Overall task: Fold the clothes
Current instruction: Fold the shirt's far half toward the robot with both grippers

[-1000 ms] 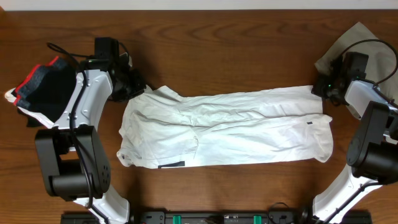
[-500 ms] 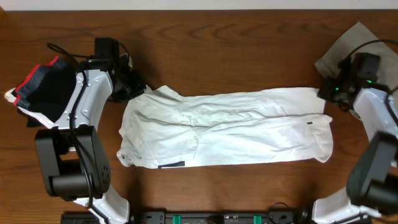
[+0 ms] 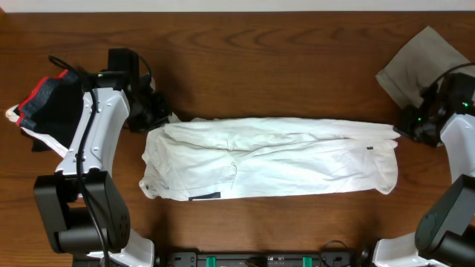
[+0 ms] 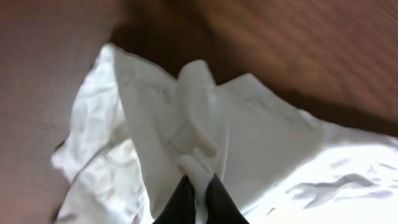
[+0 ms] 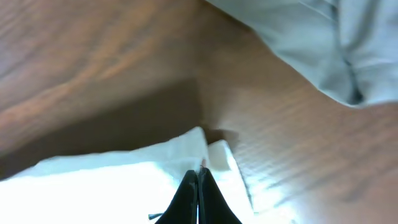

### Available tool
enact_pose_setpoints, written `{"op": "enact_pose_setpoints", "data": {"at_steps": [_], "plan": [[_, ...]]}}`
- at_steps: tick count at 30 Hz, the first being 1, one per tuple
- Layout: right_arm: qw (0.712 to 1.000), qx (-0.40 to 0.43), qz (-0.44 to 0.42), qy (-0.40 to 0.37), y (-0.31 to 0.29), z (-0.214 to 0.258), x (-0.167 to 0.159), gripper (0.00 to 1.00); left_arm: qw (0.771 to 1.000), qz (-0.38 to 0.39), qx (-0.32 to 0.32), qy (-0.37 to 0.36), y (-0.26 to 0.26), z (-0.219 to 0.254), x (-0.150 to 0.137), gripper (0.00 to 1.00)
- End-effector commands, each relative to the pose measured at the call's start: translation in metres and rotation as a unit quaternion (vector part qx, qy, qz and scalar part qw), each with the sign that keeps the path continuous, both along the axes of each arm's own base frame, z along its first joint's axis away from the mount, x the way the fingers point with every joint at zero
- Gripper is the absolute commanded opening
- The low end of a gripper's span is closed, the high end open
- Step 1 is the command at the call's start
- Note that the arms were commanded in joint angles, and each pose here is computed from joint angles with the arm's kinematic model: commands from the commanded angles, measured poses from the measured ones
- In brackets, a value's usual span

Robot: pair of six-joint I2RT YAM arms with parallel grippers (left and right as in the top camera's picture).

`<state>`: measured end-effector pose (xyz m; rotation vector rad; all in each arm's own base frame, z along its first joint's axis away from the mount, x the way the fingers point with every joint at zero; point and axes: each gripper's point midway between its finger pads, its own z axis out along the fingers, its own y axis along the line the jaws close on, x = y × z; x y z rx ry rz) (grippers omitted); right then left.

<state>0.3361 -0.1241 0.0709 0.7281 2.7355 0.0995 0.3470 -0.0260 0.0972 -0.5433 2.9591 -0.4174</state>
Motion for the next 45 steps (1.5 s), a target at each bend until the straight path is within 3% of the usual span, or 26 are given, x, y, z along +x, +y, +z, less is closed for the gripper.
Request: {"op": "enact_pose_setpoints", "data": {"at_steps": [1, 23, 30, 39, 42, 45], "plan": [[1.0, -0.01, -0.023, 0.011, -0.014, 0.0, -0.009, 0.01, 0.999, 0.006, 0.03, 0.022, 0.011, -0.002, -0.011, 0.06], [0.993, -0.01, -0.031, 0.112, -0.009, -0.011, -0.056, 0.02, 0.99, 0.003, 0.042, 0.131, 0.014, -0.025, -0.069, 0.06], [0.991, -0.006, -0.031, 0.13, -0.007, -0.012, -0.065, 0.04, 0.986, 0.001, 0.041, 0.162, 0.013, -0.038, -0.087, 0.13], [0.987, -0.013, -0.033, 0.155, -0.007, -0.019, -0.078, 0.07, 0.979, -0.001, 0.094, 0.18, 0.031, -0.052, -0.102, 0.15], [0.987, -0.011, -0.033, 0.156, -0.006, -0.02, -0.079, 0.18, 0.98, -0.001, 0.094, 0.176, 0.031, -0.056, -0.101, 0.17], [0.987, -0.01, -0.032, 0.156, -0.005, -0.02, -0.079, 0.19, 0.98, 0.0, 0.096, 0.174, 0.031, -0.058, -0.101, 0.17]]}}
